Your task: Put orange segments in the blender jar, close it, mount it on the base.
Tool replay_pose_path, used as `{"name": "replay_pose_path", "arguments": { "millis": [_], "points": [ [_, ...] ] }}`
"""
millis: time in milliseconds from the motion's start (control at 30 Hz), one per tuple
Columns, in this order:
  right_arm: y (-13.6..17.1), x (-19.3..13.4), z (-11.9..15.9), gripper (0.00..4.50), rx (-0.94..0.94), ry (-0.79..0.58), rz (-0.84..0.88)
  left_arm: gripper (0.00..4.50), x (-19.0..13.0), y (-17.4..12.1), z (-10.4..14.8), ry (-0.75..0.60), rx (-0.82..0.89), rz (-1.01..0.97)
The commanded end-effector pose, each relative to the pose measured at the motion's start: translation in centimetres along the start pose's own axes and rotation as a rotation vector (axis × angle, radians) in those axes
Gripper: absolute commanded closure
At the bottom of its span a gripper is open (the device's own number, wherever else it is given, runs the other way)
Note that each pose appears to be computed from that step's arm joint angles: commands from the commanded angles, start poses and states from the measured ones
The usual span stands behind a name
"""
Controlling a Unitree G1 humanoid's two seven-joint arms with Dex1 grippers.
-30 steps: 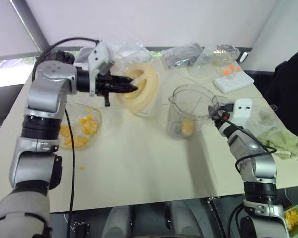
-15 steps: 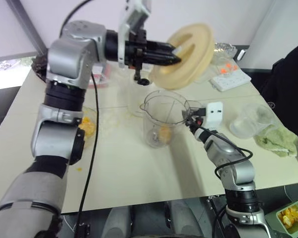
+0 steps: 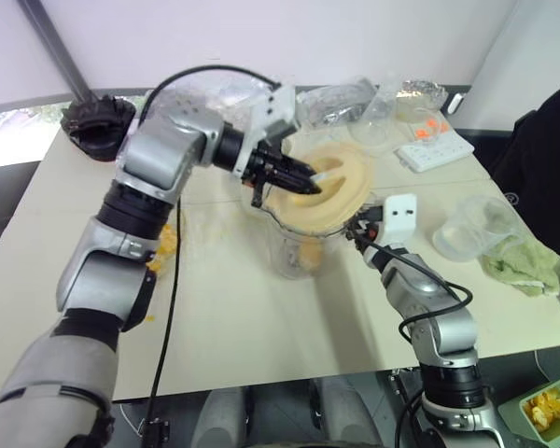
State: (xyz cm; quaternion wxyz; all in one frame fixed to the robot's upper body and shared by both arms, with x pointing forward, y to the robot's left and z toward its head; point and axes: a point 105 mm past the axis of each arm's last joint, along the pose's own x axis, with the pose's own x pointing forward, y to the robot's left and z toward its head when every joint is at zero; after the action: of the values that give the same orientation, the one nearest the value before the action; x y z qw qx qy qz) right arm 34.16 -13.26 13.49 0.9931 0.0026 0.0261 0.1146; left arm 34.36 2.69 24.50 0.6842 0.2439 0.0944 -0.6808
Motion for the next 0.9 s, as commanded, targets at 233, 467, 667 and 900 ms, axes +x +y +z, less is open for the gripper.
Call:
{"name": "replay_pose_path", "arguments": {
  "millis": [233, 467, 667, 900],
  "points": [
    [0.9, -0.4, 3.0, 3.51, -0.034, -0.106, 0.032, 4.24, 0.7, 0.7, -3.4, 0.221, 0.090, 0.021],
    [0.9, -0.5, 2.8, 3.51, -0.033, -0.104, 0.021, 4.24, 0.6, 1.0, -3.4, 0.261, 0.120, -0.026],
    [1.2, -0.5, 2.7, 3.51, -0.034, -0.106, 0.021, 4.24, 0.6, 1.9, -0.8, 0.217, 0.093, -0.012],
    [1.1, -0.4, 2.6, 3.51, -0.044, -0.107, 0.015, 4.24, -0.3, 3.5, 2.7, 0.130, 0.098, 0.073]
  ]
}}
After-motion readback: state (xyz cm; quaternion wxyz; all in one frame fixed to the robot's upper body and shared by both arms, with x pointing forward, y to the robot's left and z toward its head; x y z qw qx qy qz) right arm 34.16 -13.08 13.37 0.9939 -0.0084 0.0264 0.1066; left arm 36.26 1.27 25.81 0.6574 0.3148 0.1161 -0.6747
